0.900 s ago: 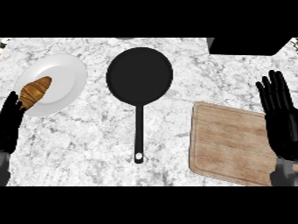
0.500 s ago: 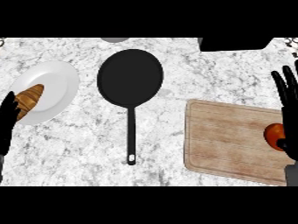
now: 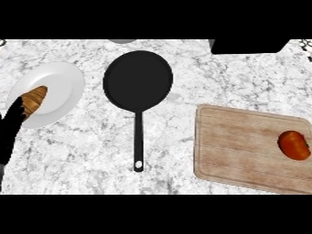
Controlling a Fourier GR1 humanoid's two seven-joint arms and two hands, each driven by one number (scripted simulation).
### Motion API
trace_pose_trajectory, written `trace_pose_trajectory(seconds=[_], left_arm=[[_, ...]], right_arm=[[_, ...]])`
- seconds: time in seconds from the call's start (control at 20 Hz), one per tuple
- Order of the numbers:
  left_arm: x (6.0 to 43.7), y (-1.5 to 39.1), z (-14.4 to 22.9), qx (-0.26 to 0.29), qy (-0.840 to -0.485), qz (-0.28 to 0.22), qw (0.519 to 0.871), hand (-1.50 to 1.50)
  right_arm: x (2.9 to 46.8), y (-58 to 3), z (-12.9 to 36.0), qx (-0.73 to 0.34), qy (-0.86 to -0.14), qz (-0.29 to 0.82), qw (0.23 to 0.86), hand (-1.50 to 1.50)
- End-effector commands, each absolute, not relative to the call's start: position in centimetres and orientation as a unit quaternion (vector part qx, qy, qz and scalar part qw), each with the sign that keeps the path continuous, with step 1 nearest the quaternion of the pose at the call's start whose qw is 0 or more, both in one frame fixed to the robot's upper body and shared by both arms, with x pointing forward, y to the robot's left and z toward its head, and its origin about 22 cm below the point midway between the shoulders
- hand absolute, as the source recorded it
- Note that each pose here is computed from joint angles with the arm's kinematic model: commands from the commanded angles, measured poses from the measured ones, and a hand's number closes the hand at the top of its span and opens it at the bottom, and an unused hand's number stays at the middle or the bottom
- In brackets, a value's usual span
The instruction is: Pick the tomato from the cutting board and place it in the pan
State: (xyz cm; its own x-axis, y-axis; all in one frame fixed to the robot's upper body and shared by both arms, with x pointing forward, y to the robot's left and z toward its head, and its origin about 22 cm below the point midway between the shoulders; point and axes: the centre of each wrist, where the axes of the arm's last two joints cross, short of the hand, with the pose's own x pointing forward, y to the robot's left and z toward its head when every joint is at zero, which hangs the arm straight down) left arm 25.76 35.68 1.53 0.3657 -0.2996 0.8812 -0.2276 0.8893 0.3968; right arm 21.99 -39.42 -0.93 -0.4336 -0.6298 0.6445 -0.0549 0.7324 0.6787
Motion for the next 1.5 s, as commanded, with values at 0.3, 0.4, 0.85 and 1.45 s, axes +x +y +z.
trace_pose_trajectory(seconds=[0.3, 0.4, 0.85, 1.45], left_arm=[[26.7, 35.8, 0.9, 0.228, -0.563, -0.045, 0.793, 0.0], [26.2, 34.6, 1.1, 0.22, -0.567, -0.042, 0.793, 0.0], [27.2, 34.6, 1.8, 0.216, -0.567, -0.047, 0.793, 0.0], [27.3, 35.0, 1.9, 0.228, -0.561, -0.047, 0.794, 0.0]], right_arm=[[18.3, -53.0, 2.7, 0.173, -0.82, -0.123, 0.532, -1.5], [17.6, -55.4, 6.2, 0.14, -0.814, -0.055, 0.561, -1.5], [20.9, -54.9, 13.4, 0.057, -0.759, 0.181, 0.623, -1.5], [22.4, -50.4, 8.5, 0.035, -0.709, 0.314, 0.63, -1.5]])
